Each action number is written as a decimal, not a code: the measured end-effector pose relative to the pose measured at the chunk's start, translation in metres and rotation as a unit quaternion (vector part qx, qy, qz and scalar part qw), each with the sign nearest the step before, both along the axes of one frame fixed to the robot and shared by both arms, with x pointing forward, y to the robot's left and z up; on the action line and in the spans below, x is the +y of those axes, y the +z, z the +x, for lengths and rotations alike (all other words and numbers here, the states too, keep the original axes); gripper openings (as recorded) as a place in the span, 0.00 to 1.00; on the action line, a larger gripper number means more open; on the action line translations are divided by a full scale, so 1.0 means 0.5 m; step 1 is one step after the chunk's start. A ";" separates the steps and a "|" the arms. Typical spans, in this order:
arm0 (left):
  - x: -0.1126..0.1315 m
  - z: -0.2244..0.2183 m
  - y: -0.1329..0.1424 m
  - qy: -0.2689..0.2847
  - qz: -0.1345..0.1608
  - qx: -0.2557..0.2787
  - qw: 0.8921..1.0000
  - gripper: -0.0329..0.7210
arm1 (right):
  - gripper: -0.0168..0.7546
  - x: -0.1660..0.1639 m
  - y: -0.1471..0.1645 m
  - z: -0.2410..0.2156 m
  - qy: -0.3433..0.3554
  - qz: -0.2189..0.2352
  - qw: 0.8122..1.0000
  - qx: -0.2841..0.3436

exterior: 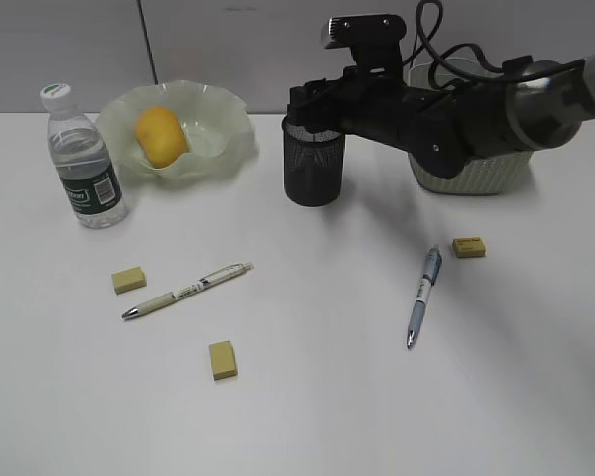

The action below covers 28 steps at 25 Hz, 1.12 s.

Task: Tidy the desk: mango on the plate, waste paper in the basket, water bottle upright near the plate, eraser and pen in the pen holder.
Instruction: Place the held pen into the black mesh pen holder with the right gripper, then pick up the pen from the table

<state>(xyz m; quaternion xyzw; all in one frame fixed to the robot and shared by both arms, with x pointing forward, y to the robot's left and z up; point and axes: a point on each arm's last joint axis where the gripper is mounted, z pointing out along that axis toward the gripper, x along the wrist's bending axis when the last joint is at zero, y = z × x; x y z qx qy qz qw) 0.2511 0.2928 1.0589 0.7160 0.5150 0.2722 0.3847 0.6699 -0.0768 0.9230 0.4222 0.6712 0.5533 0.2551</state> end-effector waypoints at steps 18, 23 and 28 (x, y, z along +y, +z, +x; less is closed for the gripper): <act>0.000 0.000 0.000 0.000 0.000 0.000 1.000 0.73 | 0.63 -0.082 0.179 -0.072 -0.089 -0.182 0.960 0.193; 0.000 0.000 0.000 0.000 0.000 0.000 1.000 0.73 | 0.61 -0.109 0.147 -0.115 -0.080 -0.276 0.902 0.322; 0.000 0.000 0.000 0.000 0.000 0.000 1.000 0.73 | 0.61 -0.124 0.162 -0.157 -0.057 -0.315 0.862 0.393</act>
